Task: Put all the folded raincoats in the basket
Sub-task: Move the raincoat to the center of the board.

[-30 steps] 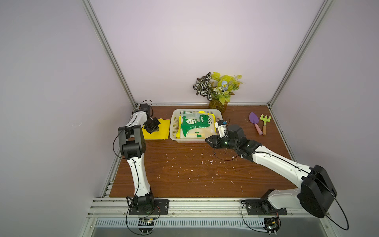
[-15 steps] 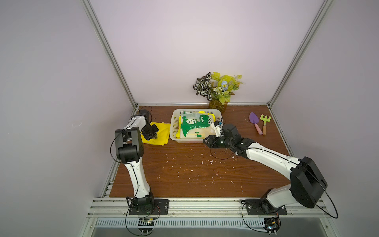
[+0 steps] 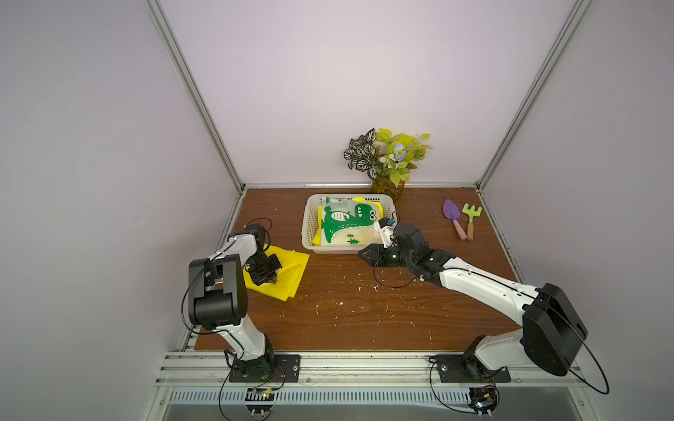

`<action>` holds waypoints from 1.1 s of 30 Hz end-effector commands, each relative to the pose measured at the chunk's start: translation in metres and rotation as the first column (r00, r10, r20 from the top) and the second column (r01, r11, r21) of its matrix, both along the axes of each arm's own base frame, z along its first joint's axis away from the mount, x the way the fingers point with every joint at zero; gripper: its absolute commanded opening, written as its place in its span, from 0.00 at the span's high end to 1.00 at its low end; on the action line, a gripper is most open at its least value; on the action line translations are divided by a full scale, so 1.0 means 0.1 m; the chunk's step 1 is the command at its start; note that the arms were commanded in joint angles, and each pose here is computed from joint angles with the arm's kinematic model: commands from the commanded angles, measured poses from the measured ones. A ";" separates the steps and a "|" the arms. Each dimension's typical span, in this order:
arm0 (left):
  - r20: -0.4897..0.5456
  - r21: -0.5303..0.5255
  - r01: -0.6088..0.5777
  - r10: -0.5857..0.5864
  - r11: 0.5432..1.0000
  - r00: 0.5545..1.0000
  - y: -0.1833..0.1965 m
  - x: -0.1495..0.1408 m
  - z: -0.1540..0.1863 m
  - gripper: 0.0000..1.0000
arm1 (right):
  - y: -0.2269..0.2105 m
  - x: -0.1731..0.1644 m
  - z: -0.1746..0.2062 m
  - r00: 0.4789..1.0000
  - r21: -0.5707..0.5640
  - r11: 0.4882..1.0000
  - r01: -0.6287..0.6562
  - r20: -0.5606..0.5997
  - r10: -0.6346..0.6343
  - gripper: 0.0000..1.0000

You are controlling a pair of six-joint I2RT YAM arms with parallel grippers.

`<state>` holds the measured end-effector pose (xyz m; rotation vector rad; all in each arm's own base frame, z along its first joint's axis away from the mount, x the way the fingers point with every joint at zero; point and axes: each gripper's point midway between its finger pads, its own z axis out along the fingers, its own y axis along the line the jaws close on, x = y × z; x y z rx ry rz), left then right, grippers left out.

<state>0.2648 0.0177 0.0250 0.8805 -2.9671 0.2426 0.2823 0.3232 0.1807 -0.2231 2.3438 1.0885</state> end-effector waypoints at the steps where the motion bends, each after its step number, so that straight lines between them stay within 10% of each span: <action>1: -0.044 -0.019 0.014 -0.014 1.000 0.999 -0.11 -0.32 0.02 1.00 | 0.05 -0.04 0.13 0.999 0.027 1.000 0.015 0.030 -0.016 0.52; 12: 0.114 -0.144 0.015 0.001 0.989 0.994 -0.50 -0.56 0.33 1.00 | 0.48 -0.22 0.09 1.000 0.019 1.000 -0.015 0.021 0.015 0.38; 18: 0.287 -0.110 0.043 -0.010 0.993 0.958 -0.45 -0.20 0.79 0.65 | 0.89 -0.42 0.06 1.000 0.086 0.996 -0.028 0.001 0.028 0.28; 33: 0.466 -0.036 0.021 -0.002 0.999 0.885 -0.22 -0.03 1.30 0.24 | 1.74 -0.81 -0.75 0.981 0.051 0.995 -0.090 -0.169 0.098 0.23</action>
